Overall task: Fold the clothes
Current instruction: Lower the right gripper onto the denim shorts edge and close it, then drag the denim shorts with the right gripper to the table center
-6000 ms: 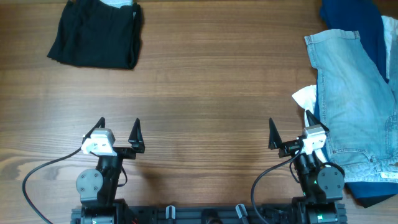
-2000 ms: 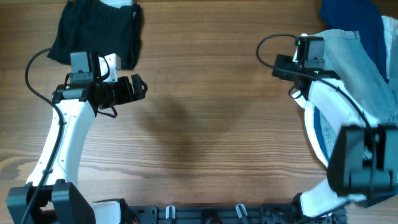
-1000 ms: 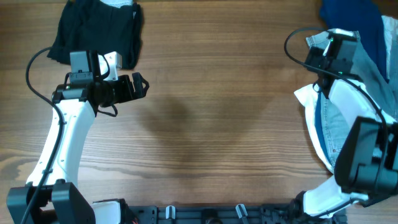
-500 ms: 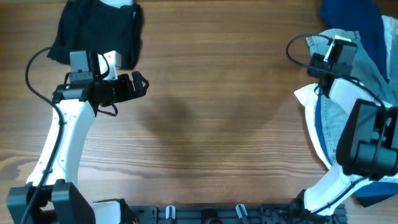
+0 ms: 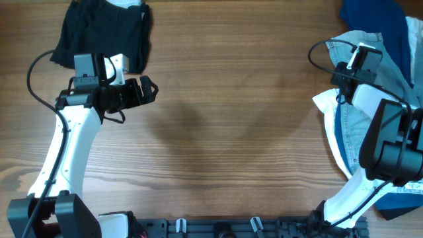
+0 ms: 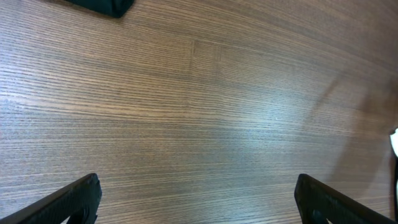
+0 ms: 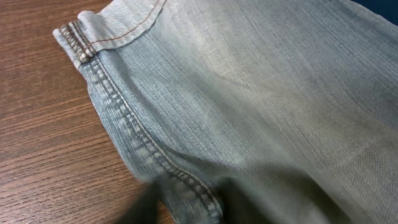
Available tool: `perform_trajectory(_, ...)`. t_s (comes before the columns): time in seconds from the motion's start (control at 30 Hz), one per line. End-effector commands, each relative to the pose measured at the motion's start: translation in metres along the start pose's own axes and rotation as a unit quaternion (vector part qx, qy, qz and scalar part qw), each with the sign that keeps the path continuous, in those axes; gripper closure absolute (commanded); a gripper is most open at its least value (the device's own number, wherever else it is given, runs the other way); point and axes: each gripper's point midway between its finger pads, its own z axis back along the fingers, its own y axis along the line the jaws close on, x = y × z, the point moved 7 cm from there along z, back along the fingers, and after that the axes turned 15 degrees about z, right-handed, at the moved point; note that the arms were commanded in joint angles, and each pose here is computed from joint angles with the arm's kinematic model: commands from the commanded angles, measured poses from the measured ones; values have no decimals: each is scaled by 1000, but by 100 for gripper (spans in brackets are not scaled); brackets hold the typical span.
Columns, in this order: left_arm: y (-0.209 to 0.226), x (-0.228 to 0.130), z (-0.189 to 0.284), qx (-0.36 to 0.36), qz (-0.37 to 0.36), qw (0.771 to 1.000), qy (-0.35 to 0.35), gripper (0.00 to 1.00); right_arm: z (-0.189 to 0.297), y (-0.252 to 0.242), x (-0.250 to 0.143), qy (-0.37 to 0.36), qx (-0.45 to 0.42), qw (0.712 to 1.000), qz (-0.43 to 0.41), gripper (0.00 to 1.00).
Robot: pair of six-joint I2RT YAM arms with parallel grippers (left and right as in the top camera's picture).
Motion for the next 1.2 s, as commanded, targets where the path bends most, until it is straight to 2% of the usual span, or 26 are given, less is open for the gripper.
perform_trajectory(0.0, -3, 4, 2, -11, 5, 1000, -3, 0, -8, 3, -6, 7, 12, 1000, -4, 96)
perform_trajectory(0.27, -3, 4, 2, -11, 4, 1000, -3, 0, -7, 2, -4, 4, 11, 1000, -5, 96)
perform_trajectory(0.4, -3, 4, 2, -11, 4, 1000, -3, 0, 11, 2, 15, -20, 36, 999, -6, 96)
perform_trajectory(0.57, -5, 8, 2, -16, 14, 1000, -12, 0, 84, 4, 75, -97, 124, 988, -1, 96)
perform_trajectory(0.77, -5, 10, 3, -19, 34, 999, -19, 0, 172, 19, 110, -152, 155, 976, 27, 96)
perform_trajectory(1.0, 0, 15, 3, 6, 32, 999, -40, 0, 236, 87, 117, -183, 247, 949, 75, 96)
perform_trajectory(1.17, 8, 20, 4, 49, 34, 996, -63, 0, 269, 167, 110, -195, 346, 908, 134, 96)
